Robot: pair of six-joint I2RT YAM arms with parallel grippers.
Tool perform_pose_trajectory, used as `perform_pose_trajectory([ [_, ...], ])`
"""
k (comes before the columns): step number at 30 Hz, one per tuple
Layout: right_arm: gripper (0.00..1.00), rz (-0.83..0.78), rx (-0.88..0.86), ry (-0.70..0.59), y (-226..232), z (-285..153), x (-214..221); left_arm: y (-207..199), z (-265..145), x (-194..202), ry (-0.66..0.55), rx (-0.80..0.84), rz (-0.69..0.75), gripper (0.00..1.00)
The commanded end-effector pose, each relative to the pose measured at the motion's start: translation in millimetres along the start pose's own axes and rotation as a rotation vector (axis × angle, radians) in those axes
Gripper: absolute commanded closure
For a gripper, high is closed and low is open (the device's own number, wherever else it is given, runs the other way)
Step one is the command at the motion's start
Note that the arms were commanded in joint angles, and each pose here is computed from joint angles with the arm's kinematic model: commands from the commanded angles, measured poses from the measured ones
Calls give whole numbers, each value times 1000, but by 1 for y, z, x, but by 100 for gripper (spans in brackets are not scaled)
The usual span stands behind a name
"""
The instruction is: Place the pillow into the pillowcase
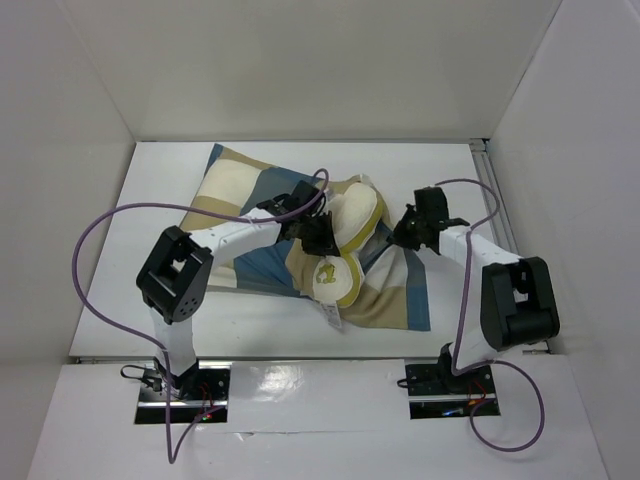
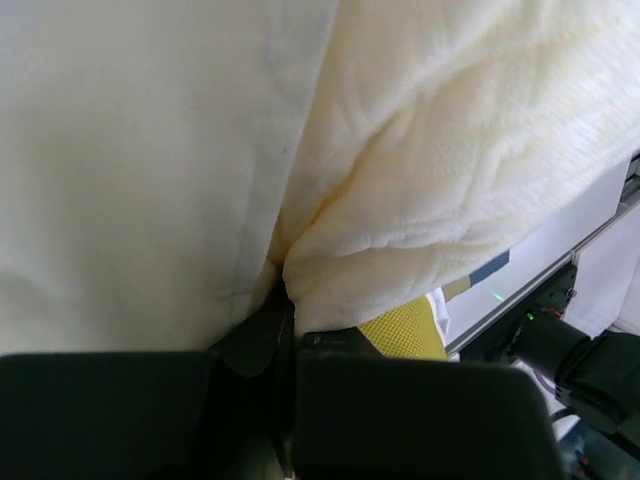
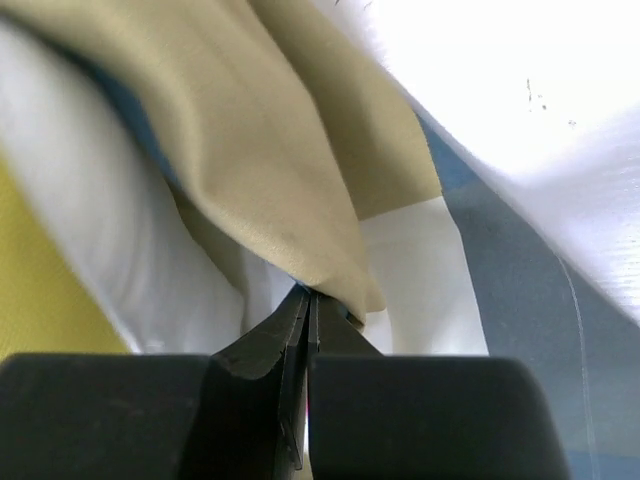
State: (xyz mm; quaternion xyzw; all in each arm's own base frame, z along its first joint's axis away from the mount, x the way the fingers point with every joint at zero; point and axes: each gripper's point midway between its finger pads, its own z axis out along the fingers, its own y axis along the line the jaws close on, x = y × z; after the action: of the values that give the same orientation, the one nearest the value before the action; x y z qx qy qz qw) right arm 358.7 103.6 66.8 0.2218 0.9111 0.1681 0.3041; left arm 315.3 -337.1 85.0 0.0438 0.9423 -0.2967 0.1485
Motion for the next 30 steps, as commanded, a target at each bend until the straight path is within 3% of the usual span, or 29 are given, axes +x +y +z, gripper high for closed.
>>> perform_pose_trajectory([
  [1,100,184,12,-322,-31,-23,-101,100,-21,86,277,-365,-7,100],
  [4,100,231,-85,-334,-23,-29,-107,100,-23,89,282,-390,41,100],
  [8,100,128,-111,-257,0,-22,-95,44,-42,49,164,-283,165,97],
  [10,100,100,-137,-250,12,-24,-93,17,-59,31,99,-233,203,81],
  [11,100,85,-142,-242,13,-25,-93,-2,-68,9,34,-202,229,55],
  [12,100,59,-161,-248,23,-29,-93,-15,-77,-2,-7,-176,239,41],
  [14,100,29,-167,-226,29,-28,-84,-32,-85,-19,-58,-143,252,23],
  [15,100,29,-167,-226,29,-28,-84,-51,-94,-37,-116,-105,265,18],
  [20,100,16,-180,-203,34,-26,-74,-85,-88,-84,-209,-46,218,15],
  [25,100,-3,-192,-180,41,-24,-62,-106,-55,-126,-257,0,149,10],
  [30,100,-18,-210,-164,48,-25,-56,-97,-23,-152,-314,-60,99,4],
])
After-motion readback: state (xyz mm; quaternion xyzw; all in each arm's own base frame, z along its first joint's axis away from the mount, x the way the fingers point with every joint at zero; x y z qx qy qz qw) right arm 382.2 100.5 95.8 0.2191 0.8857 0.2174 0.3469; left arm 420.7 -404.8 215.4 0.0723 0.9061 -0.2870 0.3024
